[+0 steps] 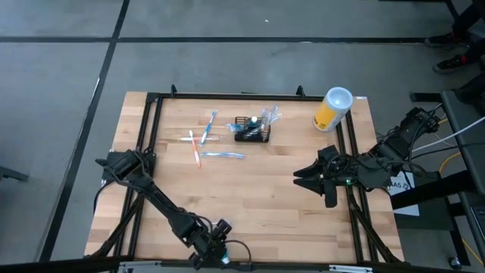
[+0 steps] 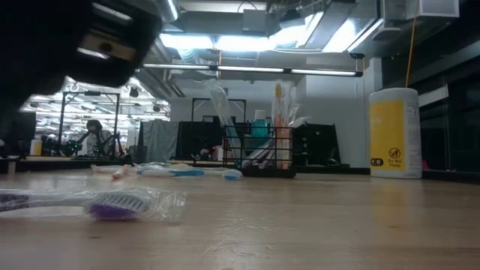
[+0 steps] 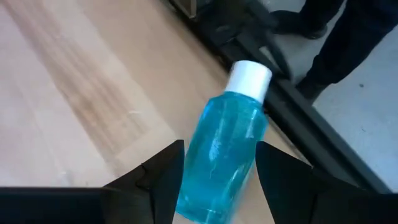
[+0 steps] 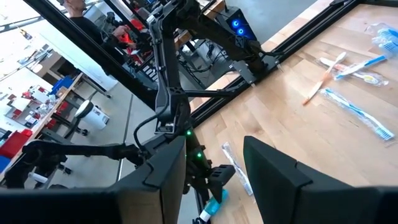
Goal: Pick & Place toothbrushing station
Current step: Put the blue mouthwash into the black mesh organizer
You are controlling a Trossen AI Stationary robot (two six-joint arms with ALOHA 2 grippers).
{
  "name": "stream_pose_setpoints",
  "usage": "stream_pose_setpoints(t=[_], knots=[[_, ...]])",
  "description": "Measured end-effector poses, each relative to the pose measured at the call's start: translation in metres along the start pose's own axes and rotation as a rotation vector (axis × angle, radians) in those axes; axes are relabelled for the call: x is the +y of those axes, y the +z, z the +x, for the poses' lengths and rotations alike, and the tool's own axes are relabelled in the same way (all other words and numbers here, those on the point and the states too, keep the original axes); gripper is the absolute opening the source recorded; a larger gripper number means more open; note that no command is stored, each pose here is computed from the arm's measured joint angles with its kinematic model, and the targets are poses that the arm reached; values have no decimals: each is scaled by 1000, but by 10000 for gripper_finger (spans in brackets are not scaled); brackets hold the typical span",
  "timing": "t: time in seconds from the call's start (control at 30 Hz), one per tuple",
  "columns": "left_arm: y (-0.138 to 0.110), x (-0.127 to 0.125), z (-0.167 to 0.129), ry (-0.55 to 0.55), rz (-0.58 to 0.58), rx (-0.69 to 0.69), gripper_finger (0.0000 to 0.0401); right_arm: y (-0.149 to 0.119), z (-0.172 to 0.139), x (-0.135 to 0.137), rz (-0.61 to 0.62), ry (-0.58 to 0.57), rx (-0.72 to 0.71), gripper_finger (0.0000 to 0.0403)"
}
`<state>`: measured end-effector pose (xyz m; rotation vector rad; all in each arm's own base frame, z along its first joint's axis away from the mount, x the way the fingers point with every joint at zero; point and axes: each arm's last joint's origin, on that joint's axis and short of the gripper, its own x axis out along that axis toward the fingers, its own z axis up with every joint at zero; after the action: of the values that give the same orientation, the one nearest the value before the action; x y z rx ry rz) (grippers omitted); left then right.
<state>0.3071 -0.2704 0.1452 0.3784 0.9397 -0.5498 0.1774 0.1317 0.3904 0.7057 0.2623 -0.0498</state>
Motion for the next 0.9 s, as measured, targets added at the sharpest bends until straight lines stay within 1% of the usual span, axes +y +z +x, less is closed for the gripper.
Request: stream_pose_setpoints(t=[0.13, 0.23, 0.33, 0.4, 0.47, 0.53, 0.6, 0.73, 0.9], knots=[[-6, 6, 5, 7, -23, -1, 194, 0, 0, 0, 1, 0, 0, 164], [-13, 8, 11, -17, -49, 25, 194, 0, 0, 0, 16, 0, 0, 164], [-16, 8, 16, -16, -77, 46, 194, 0, 0, 0, 19, 0, 1, 164], [-20, 8, 20, 16, -138, 71, 193, -1, 0, 0, 18, 3, 3, 164], [-21, 10, 22, 45, -240, 79, 187, 0, -1, 1, 22, 7, 0, 164], [-21, 13, 22, 52, -345, 77, 174, 0, -1, 1, 33, 8, 0, 164], [-20, 15, 21, 57, -424, 69, 155, 0, 0, 1, 40, 8, 0, 164], [-20, 21, 18, 155, -518, 43, 118, 0, 0, 1, 41, 3, -5, 164], [-22, 28, 12, 294, -597, 21, 115, 0, 2, 3, 52, 4, -31, 164]])
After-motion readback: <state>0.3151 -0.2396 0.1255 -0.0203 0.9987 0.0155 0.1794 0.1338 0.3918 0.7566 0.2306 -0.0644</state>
